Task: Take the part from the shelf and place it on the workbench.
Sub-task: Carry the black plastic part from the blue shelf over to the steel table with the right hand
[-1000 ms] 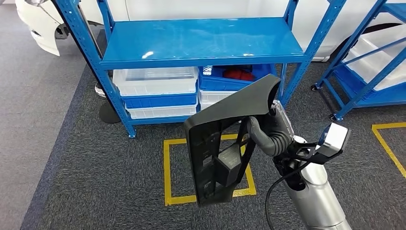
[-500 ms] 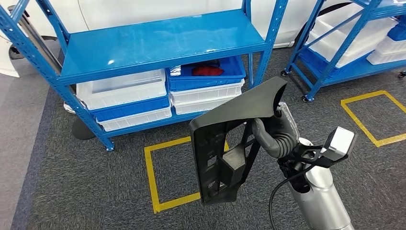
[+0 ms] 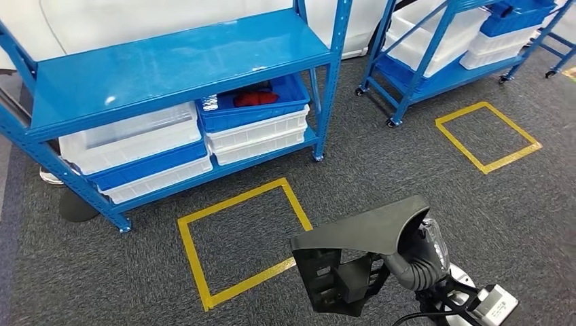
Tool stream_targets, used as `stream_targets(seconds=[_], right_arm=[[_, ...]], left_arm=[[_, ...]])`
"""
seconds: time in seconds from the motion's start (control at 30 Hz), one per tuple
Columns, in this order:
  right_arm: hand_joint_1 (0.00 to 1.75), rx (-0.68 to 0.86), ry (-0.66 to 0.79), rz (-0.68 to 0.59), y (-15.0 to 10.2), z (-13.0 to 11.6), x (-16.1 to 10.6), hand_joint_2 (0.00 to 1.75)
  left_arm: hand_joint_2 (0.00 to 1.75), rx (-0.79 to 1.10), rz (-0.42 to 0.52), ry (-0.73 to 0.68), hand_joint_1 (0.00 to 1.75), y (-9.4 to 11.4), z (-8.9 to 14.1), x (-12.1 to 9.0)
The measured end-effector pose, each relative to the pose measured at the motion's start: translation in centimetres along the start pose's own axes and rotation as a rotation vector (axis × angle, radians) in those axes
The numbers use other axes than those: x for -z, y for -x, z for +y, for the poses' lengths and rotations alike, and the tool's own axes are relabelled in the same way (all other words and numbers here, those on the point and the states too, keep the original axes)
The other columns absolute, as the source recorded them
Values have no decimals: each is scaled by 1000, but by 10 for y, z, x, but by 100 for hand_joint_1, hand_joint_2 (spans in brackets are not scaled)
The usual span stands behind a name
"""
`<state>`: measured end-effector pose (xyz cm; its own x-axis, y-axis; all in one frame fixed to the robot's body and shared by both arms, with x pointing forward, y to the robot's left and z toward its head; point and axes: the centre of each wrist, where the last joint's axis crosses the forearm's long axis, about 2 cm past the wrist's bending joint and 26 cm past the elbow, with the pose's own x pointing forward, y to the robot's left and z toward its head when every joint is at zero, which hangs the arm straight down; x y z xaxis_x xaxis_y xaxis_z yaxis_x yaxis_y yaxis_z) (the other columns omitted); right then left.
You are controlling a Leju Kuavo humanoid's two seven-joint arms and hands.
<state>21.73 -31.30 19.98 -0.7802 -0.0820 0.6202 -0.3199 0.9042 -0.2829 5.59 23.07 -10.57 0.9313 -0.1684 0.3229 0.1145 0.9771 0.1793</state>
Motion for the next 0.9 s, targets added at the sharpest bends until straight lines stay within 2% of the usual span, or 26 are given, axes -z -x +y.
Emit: stream_targets(seconds=[0.43, 0.73, 0.9], right_arm=[[175, -54, 33, 27, -9, 8, -12, 175], [175, -84, 44, 39, -9, 11, -11, 175], [175, -119, 101, 35, -8, 26, -15, 175]], left_arm=[[175, 59, -33, -34, 0, -2, 8, 2], [175, 69, -40, -43, 0, -4, 11, 3], [175, 92, 12, -57, 0, -3, 17, 5]])
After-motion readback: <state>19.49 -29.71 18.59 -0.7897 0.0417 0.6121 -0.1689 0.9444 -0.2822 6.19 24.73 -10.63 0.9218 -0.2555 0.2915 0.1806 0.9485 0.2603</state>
